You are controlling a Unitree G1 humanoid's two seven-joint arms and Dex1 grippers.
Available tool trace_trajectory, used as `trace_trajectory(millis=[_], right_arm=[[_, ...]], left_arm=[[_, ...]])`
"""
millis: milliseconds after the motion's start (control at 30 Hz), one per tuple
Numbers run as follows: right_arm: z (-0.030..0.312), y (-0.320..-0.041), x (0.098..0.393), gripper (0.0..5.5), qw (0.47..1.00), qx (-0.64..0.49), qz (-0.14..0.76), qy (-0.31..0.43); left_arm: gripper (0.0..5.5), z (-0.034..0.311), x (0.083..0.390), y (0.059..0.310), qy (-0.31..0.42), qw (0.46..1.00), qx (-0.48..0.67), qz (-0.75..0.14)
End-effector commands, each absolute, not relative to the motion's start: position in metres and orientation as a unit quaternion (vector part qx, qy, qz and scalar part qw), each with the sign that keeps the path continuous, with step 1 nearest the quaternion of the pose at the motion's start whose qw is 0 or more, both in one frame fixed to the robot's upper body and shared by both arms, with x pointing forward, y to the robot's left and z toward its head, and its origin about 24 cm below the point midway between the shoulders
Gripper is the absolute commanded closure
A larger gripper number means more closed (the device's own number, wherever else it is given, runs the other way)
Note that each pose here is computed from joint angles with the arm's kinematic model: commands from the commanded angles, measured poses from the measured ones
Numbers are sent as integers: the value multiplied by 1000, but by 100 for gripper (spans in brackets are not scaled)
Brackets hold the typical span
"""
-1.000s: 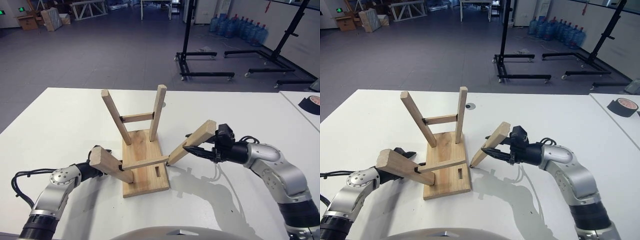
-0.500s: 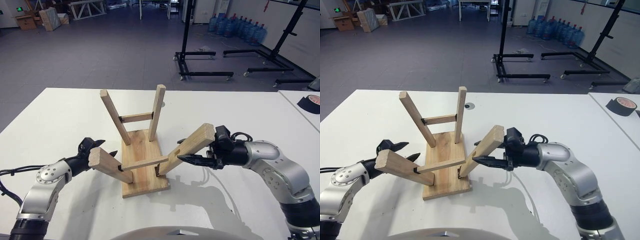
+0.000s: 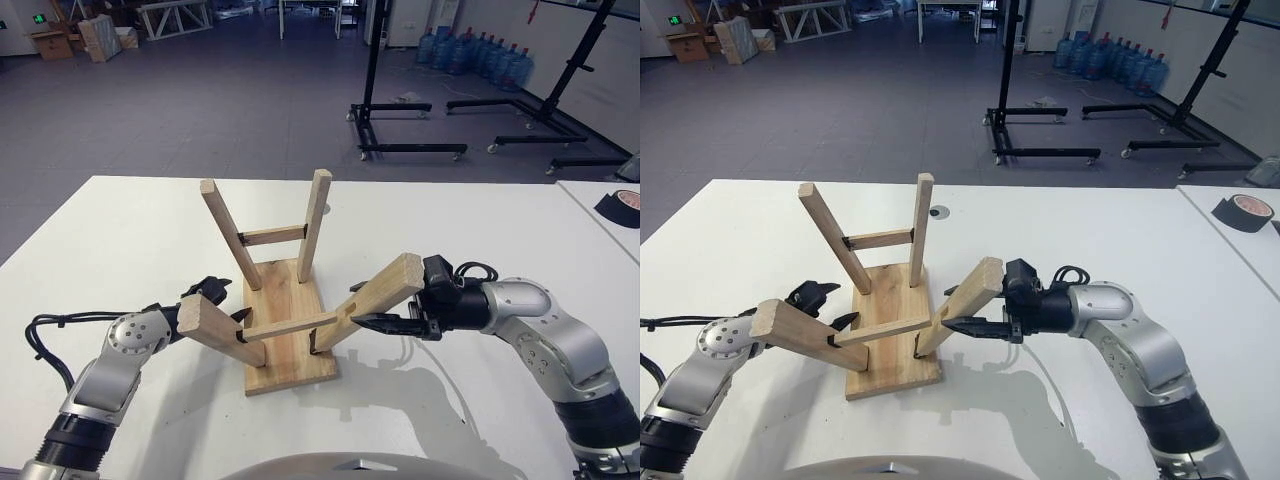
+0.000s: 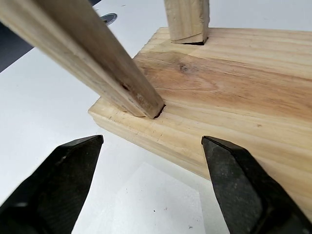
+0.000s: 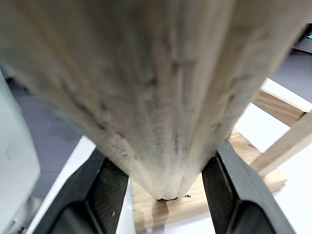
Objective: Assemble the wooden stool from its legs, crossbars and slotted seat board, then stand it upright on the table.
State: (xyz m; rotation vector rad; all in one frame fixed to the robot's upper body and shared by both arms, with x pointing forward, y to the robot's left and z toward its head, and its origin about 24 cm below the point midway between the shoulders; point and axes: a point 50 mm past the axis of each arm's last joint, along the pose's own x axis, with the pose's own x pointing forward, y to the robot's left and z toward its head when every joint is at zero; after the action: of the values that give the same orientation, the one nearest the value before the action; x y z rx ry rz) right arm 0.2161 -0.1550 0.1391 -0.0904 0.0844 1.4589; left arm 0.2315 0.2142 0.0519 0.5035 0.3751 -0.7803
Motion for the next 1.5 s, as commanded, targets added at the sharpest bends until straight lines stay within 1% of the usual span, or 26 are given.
trace_trajectory(millis=[33,133,267,467,633,767,900,1000,1167,1300,1500], right_arm=[[144,-157,220,346,749,-65,659,34],[145,-157,221,346,751,-64,656,29],[141,-156,220,346,743,-76,664,41],[130,-157,212,346,697,-94,705,86],[130,-157,217,346,680,-88,721,101],[125,-153,226,346,679,-68,722,117],[118,-151,234,347,685,-109,711,119],[117,-145,230,347,679,-109,717,111],[106,-137,224,347,677,-116,716,124],[95,-137,221,347,684,-117,705,144],[90,-140,219,347,689,-124,700,143]], left_arm=[[179,37,222,215,237,847,259,-399],[179,34,220,216,246,844,257,-402],[179,31,219,215,250,844,254,-402],[179,29,219,215,253,846,249,-398],[179,28,220,215,254,847,248,-395],[179,27,219,213,254,848,248,-395],[179,27,221,211,251,849,248,-393],[179,26,220,211,251,851,246,-390],[179,26,220,209,249,853,243,-389],[179,25,219,208,249,853,244,-388],[179,25,220,207,247,855,245,-385]])
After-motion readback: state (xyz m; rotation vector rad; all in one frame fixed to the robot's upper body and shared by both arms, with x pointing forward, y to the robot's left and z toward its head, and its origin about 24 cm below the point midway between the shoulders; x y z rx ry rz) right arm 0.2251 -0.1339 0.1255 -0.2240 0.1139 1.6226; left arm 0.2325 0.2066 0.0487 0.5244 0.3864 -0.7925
